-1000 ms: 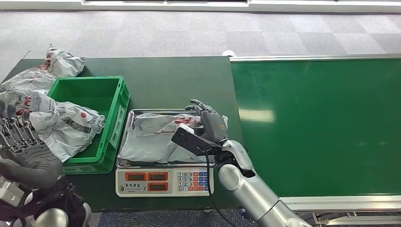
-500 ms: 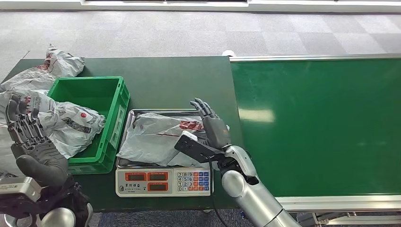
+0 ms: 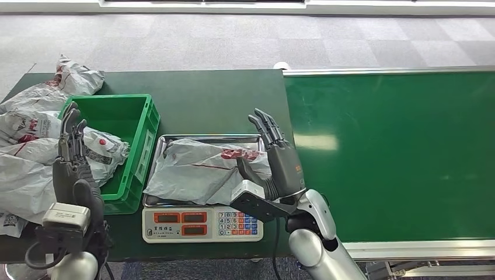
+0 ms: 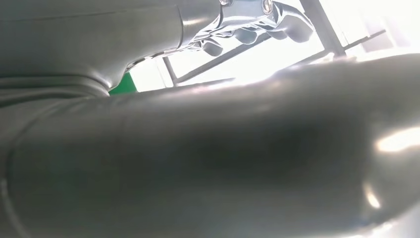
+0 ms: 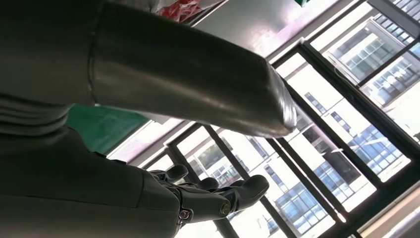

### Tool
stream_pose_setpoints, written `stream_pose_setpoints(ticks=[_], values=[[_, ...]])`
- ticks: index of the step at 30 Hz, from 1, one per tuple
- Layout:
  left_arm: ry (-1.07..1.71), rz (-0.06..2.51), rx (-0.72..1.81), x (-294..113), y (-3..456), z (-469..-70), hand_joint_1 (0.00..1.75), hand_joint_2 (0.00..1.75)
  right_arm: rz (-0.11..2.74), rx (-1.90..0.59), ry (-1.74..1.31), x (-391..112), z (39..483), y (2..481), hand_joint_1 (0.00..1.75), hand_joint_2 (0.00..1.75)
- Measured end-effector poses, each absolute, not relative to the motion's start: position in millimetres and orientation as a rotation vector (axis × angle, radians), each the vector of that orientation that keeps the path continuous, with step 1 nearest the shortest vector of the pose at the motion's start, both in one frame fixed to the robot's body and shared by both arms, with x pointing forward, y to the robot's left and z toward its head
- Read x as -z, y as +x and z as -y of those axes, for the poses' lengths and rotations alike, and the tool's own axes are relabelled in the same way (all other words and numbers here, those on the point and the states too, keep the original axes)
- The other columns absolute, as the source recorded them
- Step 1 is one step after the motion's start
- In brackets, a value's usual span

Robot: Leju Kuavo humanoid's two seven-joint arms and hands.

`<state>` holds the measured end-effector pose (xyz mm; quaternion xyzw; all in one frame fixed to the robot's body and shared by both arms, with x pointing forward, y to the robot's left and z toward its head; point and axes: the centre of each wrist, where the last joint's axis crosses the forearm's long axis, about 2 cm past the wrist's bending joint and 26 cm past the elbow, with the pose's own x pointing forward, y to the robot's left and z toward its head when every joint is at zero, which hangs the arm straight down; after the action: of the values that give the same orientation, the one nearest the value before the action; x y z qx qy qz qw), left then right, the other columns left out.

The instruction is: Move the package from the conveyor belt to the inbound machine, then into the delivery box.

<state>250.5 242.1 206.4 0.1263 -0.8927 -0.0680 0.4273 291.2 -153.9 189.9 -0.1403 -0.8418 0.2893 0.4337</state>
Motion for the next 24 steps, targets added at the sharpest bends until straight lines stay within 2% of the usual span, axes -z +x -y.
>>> stream_pose_setpoints(ticks=[6,10,11,15,18,24], values=[[0.355,2.23,0.25,-209,253,-242,0.0,0.0,2.121,-0.711,-0.36,-192,157,287,0.0,0.0],[0.471,2.178,0.539,-223,269,-242,0.0,0.0,2.163,-0.691,-0.385,-195,163,280,0.0,1.75],[0.493,2.15,0.622,-228,276,-243,0.0,0.0,2.174,-0.683,-0.399,-195,167,276,0.0,1.75],[0.548,2.028,0.933,-247,320,-260,0.0,1.75,2.225,-0.642,-0.515,-197,188,257,0.0,1.75],[0.557,1.914,1.157,-261,354,-275,0.0,1.75,2.307,-0.548,-0.664,-198,212,238,0.0,1.75],[0.458,1.646,1.468,-269,401,-295,0.0,1.75,2.667,-0.099,-1.018,-224,266,199,0.0,1.75]])
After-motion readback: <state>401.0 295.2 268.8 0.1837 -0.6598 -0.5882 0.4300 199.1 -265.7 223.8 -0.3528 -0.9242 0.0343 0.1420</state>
